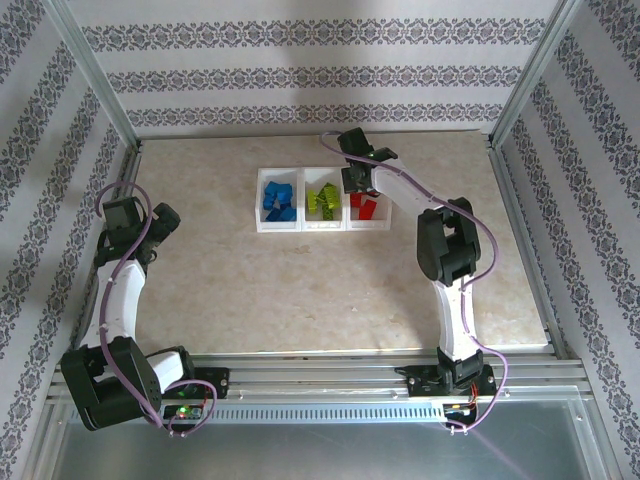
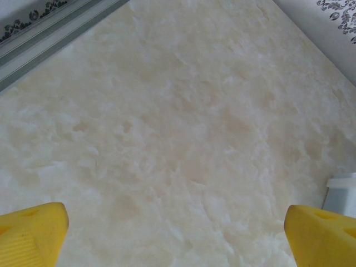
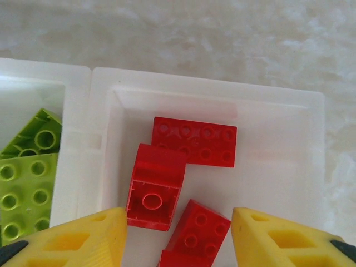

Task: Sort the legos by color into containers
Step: Place the lego in the container, then reset both arms

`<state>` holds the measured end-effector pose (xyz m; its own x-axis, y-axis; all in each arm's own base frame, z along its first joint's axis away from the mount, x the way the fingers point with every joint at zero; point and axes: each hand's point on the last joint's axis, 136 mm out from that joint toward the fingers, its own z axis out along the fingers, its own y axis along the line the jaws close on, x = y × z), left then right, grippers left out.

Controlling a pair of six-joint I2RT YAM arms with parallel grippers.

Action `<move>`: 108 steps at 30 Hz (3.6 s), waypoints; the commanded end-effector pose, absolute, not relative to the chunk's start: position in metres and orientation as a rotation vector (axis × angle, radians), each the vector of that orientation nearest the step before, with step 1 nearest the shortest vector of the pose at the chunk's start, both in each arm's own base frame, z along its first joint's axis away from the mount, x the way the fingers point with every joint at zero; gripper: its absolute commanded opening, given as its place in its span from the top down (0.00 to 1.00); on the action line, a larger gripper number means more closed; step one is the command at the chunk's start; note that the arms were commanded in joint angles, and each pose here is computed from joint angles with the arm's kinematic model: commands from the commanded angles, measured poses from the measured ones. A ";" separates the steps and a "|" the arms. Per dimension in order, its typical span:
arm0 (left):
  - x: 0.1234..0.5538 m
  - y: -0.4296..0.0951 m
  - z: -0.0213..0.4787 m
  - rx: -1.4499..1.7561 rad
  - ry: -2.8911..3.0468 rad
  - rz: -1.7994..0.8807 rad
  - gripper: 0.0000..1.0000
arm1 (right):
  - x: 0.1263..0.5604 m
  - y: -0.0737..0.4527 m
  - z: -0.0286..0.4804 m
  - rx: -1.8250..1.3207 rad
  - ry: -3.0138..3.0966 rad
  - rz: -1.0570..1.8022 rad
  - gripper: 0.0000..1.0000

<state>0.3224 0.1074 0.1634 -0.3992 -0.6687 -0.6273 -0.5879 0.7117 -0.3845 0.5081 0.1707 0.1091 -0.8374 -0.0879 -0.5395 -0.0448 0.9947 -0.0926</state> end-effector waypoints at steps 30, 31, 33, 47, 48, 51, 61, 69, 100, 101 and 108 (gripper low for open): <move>0.305 0.048 0.187 -0.402 1.867 0.004 0.00 | 0.345 -0.002 0.189 0.378 2.031 -0.297 0.02; 0.309 0.042 0.185 -0.362 1.869 0.017 0.00 | 0.341 -0.008 0.189 0.393 2.016 -0.297 0.02; 0.314 0.033 0.180 -0.308 1.873 0.038 0.00 | 0.336 -0.017 0.187 0.420 1.997 -0.292 0.02; 0.328 0.006 0.153 -0.088 1.827 0.121 0.00 | 0.316 -0.041 0.180 0.370 1.796 -0.301 0.02; 0.329 0.006 0.152 -0.088 1.826 0.122 0.00 | 0.315 -0.043 0.180 0.375 1.793 -0.302 0.02; 0.337 0.006 0.143 -0.075 1.834 0.138 0.00 | 0.311 -0.048 0.169 0.383 1.814 -0.315 0.02; 0.366 0.004 0.139 -0.053 1.810 0.151 0.00 | 0.308 -0.057 0.153 0.423 1.827 -0.303 0.02; 0.378 0.008 0.128 -0.050 1.816 0.151 0.00 | 0.312 -0.059 0.153 0.422 1.812 -0.285 0.02; 0.400 0.003 0.088 0.014 1.906 -0.064 0.00 | 0.338 -0.057 0.137 0.267 1.740 -0.146 0.01; 0.400 0.003 0.088 0.015 1.908 -0.065 0.00 | 0.337 -0.054 0.136 0.279 1.739 -0.115 0.02; 0.400 0.003 0.089 0.015 1.906 -0.065 0.00 | 0.341 -0.053 0.135 0.313 1.719 -0.070 0.02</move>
<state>0.3955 0.0044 0.0818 -0.3492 -0.0055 -0.9370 0.0354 0.9992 -0.0191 0.3384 -0.0527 0.1279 -0.1862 0.1404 -0.9724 0.2519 0.9635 0.0909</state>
